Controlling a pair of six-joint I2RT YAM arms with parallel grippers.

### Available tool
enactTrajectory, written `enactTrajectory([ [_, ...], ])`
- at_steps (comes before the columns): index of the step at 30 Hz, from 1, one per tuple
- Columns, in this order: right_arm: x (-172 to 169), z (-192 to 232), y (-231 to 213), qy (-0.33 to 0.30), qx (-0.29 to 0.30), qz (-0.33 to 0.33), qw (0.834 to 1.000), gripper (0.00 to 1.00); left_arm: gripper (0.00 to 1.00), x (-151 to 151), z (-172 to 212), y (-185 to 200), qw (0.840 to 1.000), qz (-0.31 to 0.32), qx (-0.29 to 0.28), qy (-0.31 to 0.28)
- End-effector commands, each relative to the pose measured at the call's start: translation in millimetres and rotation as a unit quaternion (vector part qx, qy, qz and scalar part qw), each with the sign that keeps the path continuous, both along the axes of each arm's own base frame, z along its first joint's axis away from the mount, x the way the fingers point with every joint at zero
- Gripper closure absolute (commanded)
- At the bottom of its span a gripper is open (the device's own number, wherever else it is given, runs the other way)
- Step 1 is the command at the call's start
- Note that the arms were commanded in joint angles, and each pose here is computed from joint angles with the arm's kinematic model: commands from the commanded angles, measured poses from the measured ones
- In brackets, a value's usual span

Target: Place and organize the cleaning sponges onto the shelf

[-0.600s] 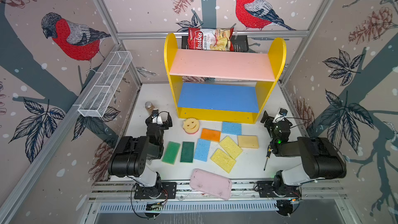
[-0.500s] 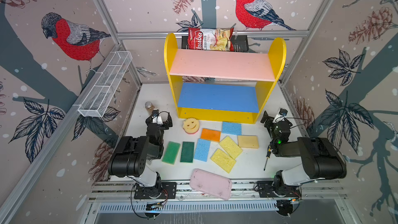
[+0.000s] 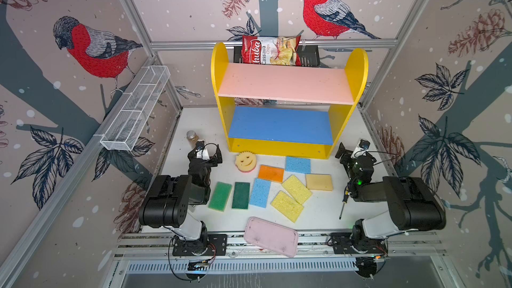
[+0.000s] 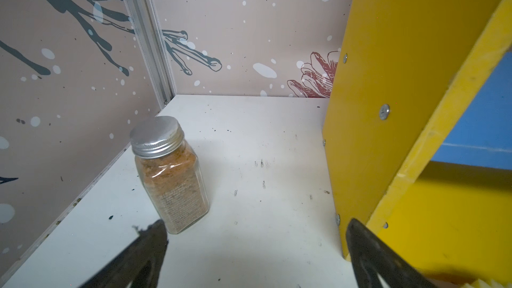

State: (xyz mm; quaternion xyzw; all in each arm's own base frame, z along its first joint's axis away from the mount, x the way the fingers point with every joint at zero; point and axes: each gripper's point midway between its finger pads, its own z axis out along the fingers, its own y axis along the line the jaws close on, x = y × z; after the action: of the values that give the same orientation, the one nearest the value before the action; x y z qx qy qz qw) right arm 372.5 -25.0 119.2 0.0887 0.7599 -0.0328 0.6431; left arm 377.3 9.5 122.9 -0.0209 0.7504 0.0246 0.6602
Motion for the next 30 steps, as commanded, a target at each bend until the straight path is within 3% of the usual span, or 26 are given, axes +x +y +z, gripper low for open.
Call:
enactTrajectory([
  [1, 1, 5, 0, -0.009, -0.004, 0.001, 1.000, 0.00, 0.01, 1, 6, 0, 1.000, -0.003, -0.002, -0.011],
  [8, -1, 8, -2, -0.015, -0.008, -0.012, 1.000, 0.00, 0.01, -1, 9, -3, 1.000, -0.010, -0.001, -0.017],
  [14, -3, 44, -2, -0.010, -0.037, -0.083, 0.996, 0.00, 0.01, -12, 61, -3, 0.999, 0.024, 0.003, -0.043],
  [17, -17, 64, 1, -0.039, 0.009, -0.110, 0.993, 0.00, 0.01, -17, 82, -4, 0.997, 0.028, -0.037, -0.058],
  [22, -29, 69, 3, 0.010, 0.091, -0.133, 0.987, 0.00, 0.01, -23, 105, 0, 0.992, 0.062, -0.103, -0.044],
  [24, -38, 67, 10, 0.036, 0.098, -0.132, 0.986, 0.00, 0.01, -33, 104, 14, 0.976, 0.118, -0.181, -0.029],
  [27, -50, 63, 34, 0.064, 0.099, -0.087, 0.989, 0.07, 0.01, -60, 89, 38, 0.926, 0.221, -0.306, 0.002],
  [30, -64, 59, 71, 0.084, 0.118, -0.021, 0.989, 0.22, 0.01, -70, 87, 36, 0.920, 0.201, -0.335, 0.025],
])
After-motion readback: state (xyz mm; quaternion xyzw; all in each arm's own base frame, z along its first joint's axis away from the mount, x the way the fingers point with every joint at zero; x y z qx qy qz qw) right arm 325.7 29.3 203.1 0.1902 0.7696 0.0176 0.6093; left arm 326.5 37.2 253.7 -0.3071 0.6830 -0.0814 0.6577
